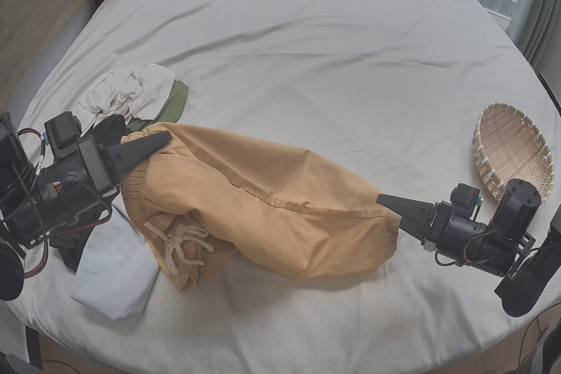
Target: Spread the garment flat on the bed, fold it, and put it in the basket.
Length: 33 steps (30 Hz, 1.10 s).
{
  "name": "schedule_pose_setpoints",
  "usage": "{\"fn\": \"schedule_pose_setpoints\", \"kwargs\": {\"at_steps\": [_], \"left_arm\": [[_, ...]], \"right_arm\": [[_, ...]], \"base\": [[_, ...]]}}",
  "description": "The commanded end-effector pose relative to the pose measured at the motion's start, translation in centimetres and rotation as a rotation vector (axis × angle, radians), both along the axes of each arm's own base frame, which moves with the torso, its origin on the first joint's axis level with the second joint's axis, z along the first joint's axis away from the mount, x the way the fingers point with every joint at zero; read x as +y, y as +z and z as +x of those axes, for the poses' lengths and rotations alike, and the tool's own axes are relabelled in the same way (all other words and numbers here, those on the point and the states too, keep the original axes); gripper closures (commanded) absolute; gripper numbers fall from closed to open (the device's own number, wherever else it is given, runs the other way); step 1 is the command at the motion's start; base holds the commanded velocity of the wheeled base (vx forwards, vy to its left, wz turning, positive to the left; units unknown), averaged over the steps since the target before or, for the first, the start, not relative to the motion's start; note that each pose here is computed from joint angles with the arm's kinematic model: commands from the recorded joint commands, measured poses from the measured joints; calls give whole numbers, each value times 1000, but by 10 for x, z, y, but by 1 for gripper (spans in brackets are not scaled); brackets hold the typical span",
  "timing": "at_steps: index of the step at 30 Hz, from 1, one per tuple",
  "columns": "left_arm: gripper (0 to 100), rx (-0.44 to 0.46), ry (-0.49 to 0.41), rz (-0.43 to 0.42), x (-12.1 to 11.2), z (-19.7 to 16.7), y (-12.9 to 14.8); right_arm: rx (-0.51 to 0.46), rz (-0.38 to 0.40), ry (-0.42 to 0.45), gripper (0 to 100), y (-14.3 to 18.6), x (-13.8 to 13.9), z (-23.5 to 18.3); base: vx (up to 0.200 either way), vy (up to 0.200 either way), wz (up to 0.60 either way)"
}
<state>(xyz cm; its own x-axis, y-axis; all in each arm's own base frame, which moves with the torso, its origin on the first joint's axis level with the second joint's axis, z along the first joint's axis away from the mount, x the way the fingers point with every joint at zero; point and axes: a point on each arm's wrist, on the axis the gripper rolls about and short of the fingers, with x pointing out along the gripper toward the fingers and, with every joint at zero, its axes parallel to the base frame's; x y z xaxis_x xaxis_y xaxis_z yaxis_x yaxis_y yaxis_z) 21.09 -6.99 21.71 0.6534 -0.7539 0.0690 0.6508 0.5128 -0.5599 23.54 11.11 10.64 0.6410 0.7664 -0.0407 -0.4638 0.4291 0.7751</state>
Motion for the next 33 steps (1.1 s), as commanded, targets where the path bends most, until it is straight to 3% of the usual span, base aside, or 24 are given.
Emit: {"fn": "schedule_pose_setpoints", "kwargs": {"at_steps": [1, 9, 16, 33], "left_arm": [[100, -18, -10, -8, -2, -1, 3], [100, -28, -13, -11, -3, 0, 4], [100, -33, -14, -13, -3, 0, 5], [100, -33, -15, -27, -3, 0, 8]], "right_arm": [[33, -17, 10, 0, -12, 6, 8], [21, -22, 50, 0, -15, 19, 12], [23, -69, 51, 0, -28, 21, 18], [-4, -77, 45, 0, -31, 24, 30]], "base": [[0, 0, 0], [0, 0, 0], [0, 0, 0], [0, 0, 0]]}}
